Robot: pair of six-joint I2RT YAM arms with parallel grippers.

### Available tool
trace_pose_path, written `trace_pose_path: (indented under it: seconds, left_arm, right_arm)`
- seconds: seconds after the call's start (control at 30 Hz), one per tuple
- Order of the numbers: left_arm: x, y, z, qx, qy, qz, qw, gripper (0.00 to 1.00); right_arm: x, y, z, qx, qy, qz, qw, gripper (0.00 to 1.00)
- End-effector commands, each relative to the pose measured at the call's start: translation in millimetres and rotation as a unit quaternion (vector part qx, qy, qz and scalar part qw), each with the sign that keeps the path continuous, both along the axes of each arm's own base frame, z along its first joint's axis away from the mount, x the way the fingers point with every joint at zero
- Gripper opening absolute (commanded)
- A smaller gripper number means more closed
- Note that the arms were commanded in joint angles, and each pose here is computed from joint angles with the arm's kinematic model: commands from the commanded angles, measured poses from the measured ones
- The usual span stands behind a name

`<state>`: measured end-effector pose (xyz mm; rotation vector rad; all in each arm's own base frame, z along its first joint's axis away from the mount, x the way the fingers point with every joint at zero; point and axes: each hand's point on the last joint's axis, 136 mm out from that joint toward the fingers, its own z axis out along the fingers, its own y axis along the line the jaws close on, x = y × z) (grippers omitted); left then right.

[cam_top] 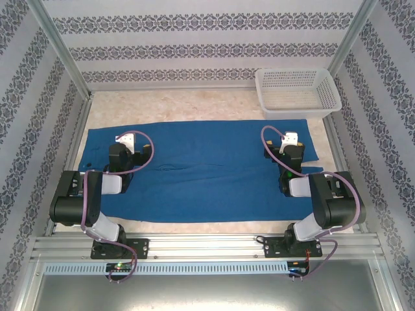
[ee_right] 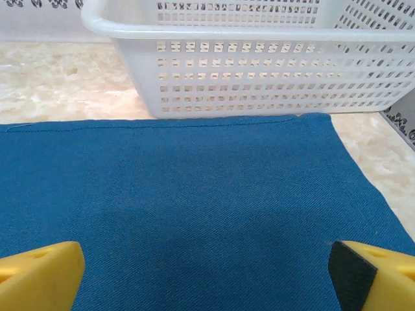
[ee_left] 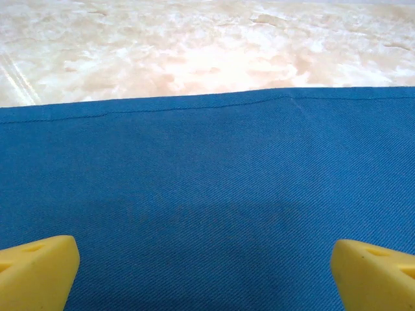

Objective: Roll up the long pants

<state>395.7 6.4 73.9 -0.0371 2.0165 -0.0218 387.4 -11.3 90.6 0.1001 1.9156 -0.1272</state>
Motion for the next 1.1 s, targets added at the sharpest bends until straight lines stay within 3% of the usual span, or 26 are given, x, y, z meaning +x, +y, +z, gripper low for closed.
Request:
trace_pose_path:
  seconds: [0.0,0.87,1.07]
  left_arm:
    - [4,0,8,0.013,-0.020,-0.001,1.000,1.00]
    - [6,2,11,0.015,-0.014,0.005,1.000,1.00]
    - [11,14,16,0.016,0.007,0.041,0.999,1.00]
  right_arm:
    - [7,0,16,0.013,-0.024,0.003,1.000,0.98]
    - [8,3,17,0.010,-0.022,0.009,1.000,0.98]
    - [9,3,17,0.017,-0.019,0.014,1.000,0.98]
